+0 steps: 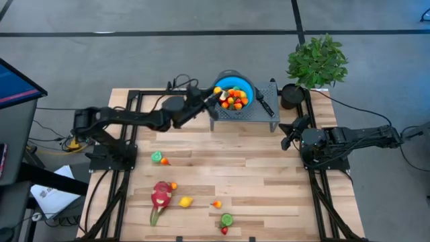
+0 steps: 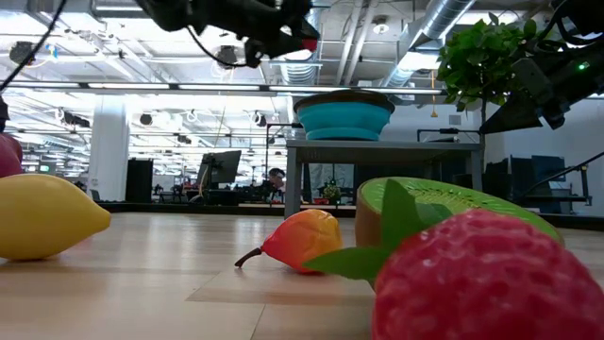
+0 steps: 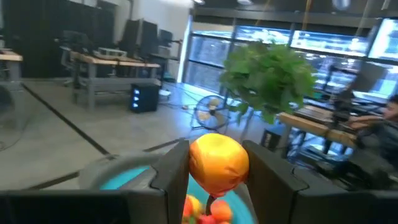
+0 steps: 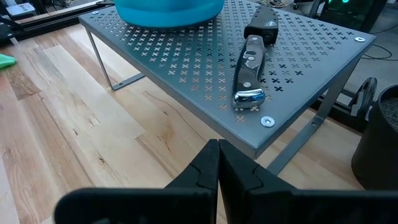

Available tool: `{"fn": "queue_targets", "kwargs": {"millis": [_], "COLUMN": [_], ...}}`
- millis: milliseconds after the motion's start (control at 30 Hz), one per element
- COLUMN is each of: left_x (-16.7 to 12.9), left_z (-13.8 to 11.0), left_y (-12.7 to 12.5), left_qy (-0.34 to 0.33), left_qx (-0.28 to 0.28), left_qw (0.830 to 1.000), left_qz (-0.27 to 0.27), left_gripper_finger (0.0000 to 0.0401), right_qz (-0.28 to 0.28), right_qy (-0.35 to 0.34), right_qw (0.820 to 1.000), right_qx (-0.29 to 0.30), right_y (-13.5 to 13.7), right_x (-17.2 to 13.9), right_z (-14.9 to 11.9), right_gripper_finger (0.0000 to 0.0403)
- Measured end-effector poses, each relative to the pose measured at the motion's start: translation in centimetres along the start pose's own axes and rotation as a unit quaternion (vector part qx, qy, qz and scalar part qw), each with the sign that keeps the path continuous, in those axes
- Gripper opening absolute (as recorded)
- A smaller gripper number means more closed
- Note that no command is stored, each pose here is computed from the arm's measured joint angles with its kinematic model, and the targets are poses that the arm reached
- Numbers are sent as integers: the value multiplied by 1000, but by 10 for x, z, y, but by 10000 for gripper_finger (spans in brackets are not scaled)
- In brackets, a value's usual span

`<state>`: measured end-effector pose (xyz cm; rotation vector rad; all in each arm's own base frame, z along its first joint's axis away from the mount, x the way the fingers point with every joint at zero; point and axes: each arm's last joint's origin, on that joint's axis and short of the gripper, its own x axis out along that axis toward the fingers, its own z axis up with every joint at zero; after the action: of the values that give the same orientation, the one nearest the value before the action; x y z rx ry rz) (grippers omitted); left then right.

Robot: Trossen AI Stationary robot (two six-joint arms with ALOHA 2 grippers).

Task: Pick & Place Fruit
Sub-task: Put the yellow pear into the strainer bowl

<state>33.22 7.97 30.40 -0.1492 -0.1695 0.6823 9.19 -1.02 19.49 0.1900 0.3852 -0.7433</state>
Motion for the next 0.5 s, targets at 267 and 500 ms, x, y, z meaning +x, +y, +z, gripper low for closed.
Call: {"fn": "queue_targets", "kwargs": {"millis": [267, 500], "left_x": [39, 45], "left_z": [-1, 2], "left_y": [13, 28], "left_qy": [-6, -12], "left_qx": [4, -14], "left_qw": [1000, 999], "left_qz": [13, 33], "left_gripper_finger": [136, 136], "right_qz": [0, 0], "right_qy": [0, 0], "right_qw": [1000, 1000], "right_qx": [0, 0], "right_y": [0, 0], "right_x": [0, 0], "right_z": [0, 0], "right_gripper_finger": [0, 0]}}
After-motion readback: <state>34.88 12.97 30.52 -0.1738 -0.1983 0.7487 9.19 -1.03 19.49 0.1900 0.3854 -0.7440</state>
